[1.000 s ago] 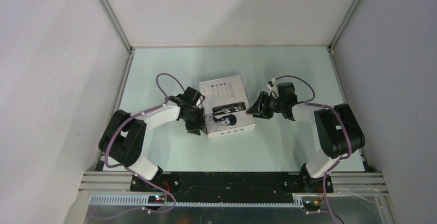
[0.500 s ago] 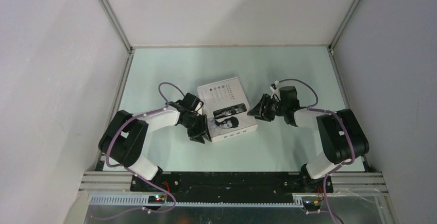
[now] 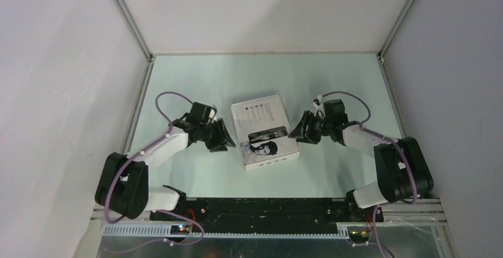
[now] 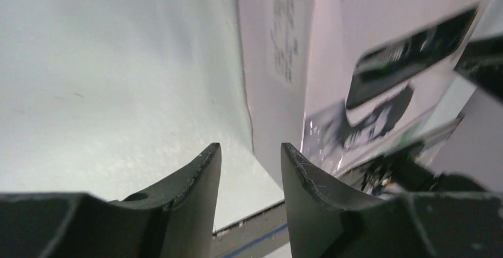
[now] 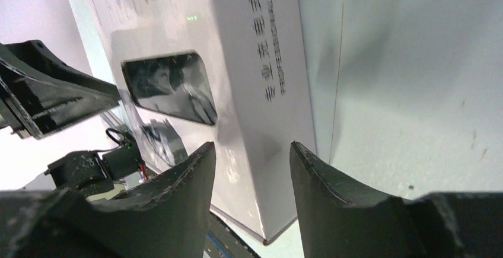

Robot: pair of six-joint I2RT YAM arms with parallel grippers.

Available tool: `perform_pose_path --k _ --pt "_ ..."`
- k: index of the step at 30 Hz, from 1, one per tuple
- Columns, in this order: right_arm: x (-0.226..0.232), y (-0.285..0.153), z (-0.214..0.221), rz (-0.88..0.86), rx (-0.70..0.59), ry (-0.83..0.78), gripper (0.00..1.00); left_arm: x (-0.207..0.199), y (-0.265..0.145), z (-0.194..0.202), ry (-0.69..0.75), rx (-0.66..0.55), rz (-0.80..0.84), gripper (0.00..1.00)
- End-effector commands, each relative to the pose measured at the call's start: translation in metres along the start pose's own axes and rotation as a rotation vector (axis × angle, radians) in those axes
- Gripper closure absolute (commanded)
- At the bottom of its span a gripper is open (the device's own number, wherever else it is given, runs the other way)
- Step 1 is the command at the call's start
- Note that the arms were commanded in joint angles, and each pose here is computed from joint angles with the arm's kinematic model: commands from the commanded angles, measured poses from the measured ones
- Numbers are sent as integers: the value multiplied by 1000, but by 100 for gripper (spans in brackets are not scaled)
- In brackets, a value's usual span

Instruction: Sort the hair-cutting tools

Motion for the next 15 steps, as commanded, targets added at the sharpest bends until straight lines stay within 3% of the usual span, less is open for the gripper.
perform_pose_path --k 1,4,8,15 --pt "5 -1 -45 9 -38 -57 45 -6 -18 -57 -39 -208 2 53" --pt "12 5 -80 4 -93 -83 43 -17 -25 -94 -40 -283 -11 55" --pt "10 27 -109 -17 -102 -65 41 -23 -5 -131 -55 -302 -68 58" --pt "5 61 -143 -39 -130 -51 41 -22 21 -172 -85 -324 -163 60"
Point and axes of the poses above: each gripper's point midway between its finger pads, its own y axis out along the fingers, its own x axis along the line the jaws close on, z = x × y, the point moved 4 cm from there along -y, back along the fingers, and after that the axes turned 12 degrees about -y, right-handed, at the moved point
